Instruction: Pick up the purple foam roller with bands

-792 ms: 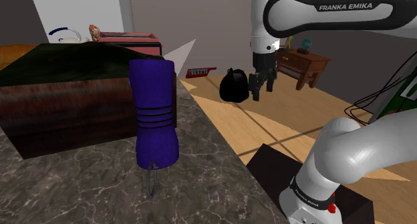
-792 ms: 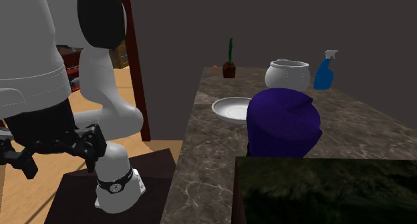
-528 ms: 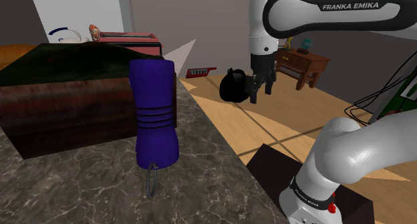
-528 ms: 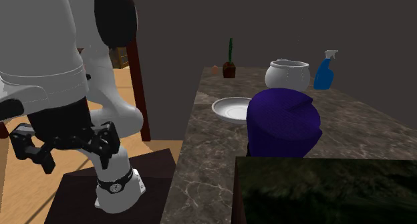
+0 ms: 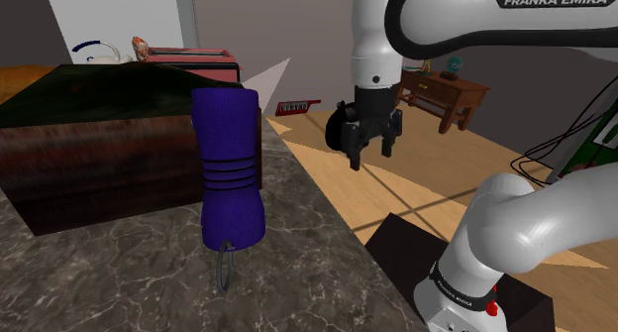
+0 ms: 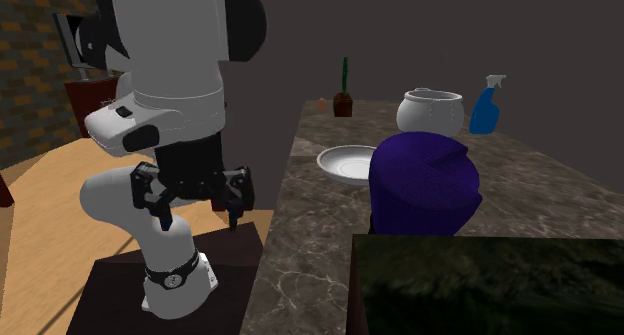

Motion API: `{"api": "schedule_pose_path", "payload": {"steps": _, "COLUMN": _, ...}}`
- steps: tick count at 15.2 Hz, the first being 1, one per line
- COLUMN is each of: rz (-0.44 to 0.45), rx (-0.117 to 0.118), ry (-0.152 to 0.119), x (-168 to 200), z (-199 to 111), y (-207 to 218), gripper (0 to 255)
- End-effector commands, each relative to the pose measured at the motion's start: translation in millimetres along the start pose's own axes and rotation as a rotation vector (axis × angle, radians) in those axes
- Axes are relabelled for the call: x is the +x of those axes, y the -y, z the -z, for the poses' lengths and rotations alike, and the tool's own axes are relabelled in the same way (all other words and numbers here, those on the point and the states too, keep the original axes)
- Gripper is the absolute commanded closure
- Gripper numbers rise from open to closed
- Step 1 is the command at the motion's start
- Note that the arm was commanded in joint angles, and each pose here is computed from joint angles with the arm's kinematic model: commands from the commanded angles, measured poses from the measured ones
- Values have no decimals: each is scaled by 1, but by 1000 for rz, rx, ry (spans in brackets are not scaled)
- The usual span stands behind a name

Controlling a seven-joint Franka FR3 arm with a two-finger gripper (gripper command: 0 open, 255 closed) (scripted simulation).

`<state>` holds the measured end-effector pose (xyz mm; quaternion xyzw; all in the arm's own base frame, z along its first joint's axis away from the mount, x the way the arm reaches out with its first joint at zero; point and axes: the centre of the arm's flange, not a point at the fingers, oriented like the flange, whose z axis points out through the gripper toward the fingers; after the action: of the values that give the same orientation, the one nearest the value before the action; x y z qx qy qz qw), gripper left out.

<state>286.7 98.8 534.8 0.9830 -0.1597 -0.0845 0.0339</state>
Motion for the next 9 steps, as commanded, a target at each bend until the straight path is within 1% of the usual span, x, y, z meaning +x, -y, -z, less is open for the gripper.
{"api": "schedule_pose_path", "payload": {"steps": 1, "rz": -40, "rx": 12, "ry": -2, "x": -13, "z": 1, "y": 26, "gripper": 0}}
{"api": "schedule_pose_path", "payload": {"steps": 9, "rz": -188, "rx": 55, "ry": -15, "x": -40, "z": 8, "y": 122, "gripper": 0}}
